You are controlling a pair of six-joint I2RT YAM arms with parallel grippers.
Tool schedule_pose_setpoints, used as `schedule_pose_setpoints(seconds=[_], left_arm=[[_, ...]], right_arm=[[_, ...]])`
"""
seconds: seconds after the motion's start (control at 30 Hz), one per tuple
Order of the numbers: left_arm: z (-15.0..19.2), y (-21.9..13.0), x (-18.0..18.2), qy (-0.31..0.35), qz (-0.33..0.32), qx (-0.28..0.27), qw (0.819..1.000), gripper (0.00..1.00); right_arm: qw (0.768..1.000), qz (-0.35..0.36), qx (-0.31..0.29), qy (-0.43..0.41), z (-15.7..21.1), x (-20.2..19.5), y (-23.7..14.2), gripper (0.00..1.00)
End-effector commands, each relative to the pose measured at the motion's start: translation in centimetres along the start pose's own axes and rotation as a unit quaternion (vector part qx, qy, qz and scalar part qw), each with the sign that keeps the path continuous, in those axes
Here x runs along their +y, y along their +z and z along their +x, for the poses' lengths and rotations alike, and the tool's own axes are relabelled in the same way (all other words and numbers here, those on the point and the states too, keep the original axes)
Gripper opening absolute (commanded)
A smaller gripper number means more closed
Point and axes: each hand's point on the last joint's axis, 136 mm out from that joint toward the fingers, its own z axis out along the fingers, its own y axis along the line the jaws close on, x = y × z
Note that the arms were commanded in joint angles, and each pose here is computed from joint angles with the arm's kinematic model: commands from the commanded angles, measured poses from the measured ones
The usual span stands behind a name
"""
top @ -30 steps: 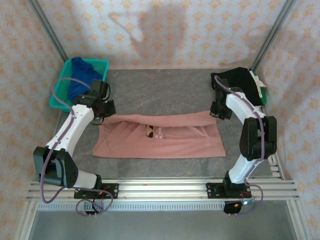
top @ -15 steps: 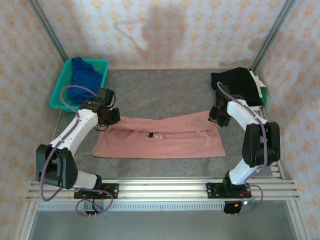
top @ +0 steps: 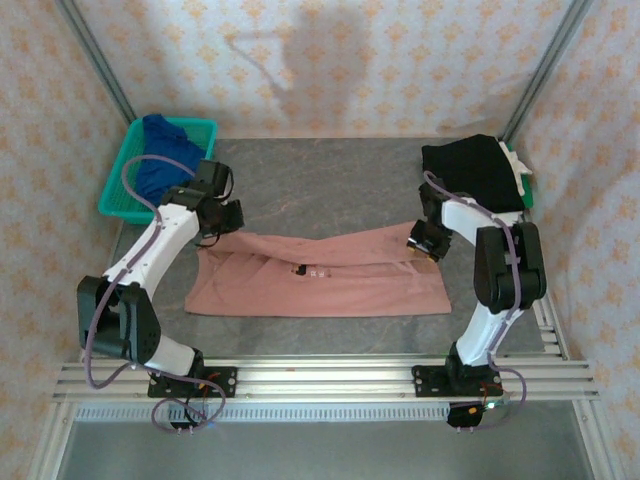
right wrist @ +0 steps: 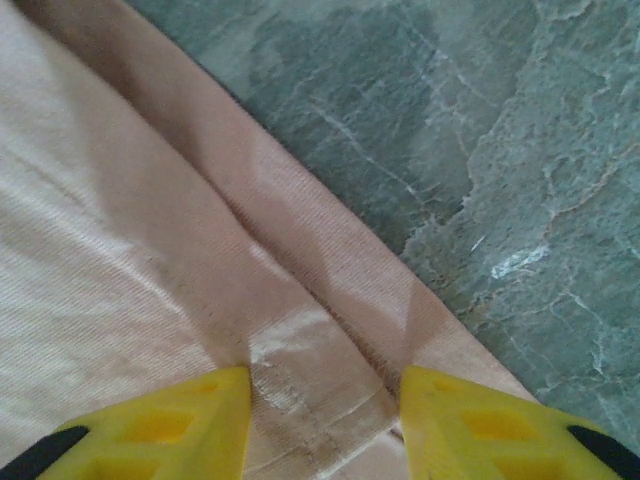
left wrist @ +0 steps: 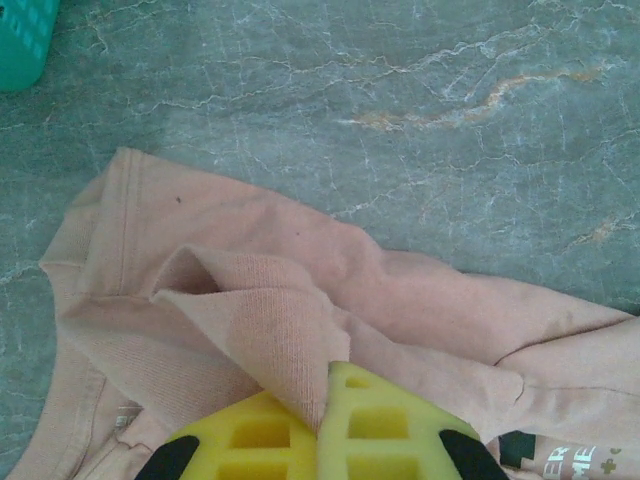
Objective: Fold and stack the t-shirts
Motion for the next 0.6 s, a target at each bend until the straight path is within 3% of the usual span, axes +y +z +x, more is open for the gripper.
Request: schedule_pose_setpoints(seconds=[0.0, 0.23, 0.43, 0.57], left_arm=[[-1.6, -0.5, -0.9, 0.012, 0.008, -0.016, 1.000, 0.00], [-4.6, -0.6, -2.5, 0.024, 0.013, -0.026, 0.999, 0.00], [-8.9, -1.3, -4.5, 0.048, 0.018, -0.045, 0.998, 0.00], [-10.8, -0.7, -5.2, 0.066, 0.013, -0.047, 0.997, 0.00]], right_arm=[[0.999, 0.033, -0.004, 0.005, -0.1, -0.6, 0.5, 0.42], [0.998, 0.054, -0.039, 0.004, -2.1, -0.6, -1.4, 0.07], [0.994, 0.073, -0.081, -0.015, -5.4, 0.3, -5.1, 0.03], [0.993, 0.077, -0.084, -0.032, -7.3, 1.1, -5.6, 0.01]])
